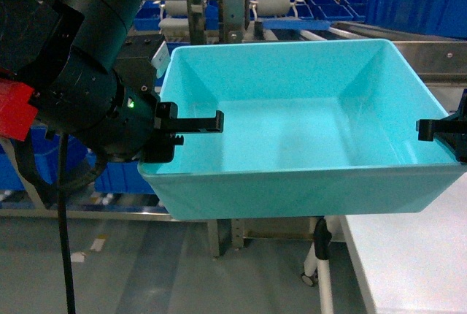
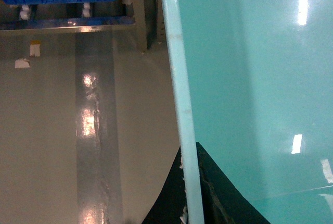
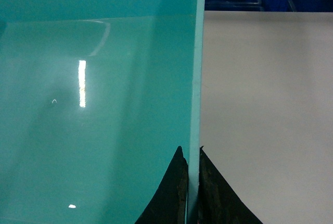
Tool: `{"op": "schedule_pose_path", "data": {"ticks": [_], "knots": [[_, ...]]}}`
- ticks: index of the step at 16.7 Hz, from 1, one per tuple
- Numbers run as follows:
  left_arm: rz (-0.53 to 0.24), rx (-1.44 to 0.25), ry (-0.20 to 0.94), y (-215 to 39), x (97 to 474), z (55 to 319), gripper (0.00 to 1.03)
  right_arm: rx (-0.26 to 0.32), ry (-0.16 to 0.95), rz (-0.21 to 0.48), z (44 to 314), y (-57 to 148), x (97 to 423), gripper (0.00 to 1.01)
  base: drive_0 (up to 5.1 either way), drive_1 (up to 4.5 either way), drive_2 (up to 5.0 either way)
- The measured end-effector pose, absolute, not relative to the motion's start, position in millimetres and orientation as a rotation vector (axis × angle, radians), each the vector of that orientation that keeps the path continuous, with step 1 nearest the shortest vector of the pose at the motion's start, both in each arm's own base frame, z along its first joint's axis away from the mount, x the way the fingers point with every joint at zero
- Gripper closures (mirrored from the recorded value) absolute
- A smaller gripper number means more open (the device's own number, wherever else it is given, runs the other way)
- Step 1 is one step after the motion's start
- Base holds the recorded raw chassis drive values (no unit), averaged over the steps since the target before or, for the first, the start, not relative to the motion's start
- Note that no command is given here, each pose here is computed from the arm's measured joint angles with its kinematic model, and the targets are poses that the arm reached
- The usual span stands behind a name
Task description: Organize blue bins on left shelf correctly
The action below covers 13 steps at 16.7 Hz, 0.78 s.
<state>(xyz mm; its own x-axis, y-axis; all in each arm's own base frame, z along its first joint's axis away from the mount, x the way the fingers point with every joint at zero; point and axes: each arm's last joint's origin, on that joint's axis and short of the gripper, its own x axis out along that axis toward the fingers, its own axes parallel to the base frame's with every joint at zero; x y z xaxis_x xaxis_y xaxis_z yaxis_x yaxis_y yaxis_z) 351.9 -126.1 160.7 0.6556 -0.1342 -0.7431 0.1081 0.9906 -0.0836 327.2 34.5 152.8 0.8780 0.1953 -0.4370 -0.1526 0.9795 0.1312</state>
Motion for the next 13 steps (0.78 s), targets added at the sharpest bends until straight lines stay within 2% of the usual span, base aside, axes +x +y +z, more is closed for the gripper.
{"op": "schedule_pose_path", "data": {"ticks": [8,13], "knots": [[-0.136,-0.033,0.848,-125.5,351.9,160.5,1.01,0.094,0.471,0.182,152.3,35.0,326.9,0.99,-5.0,2.45,2.4],[-0.133,-0.033,0.849,-124.6,352.1,160.5,1.01,0.094,0.468,0.185,152.6,35.5,327.0,0.99,-4.7,3.72,0.9]]}}
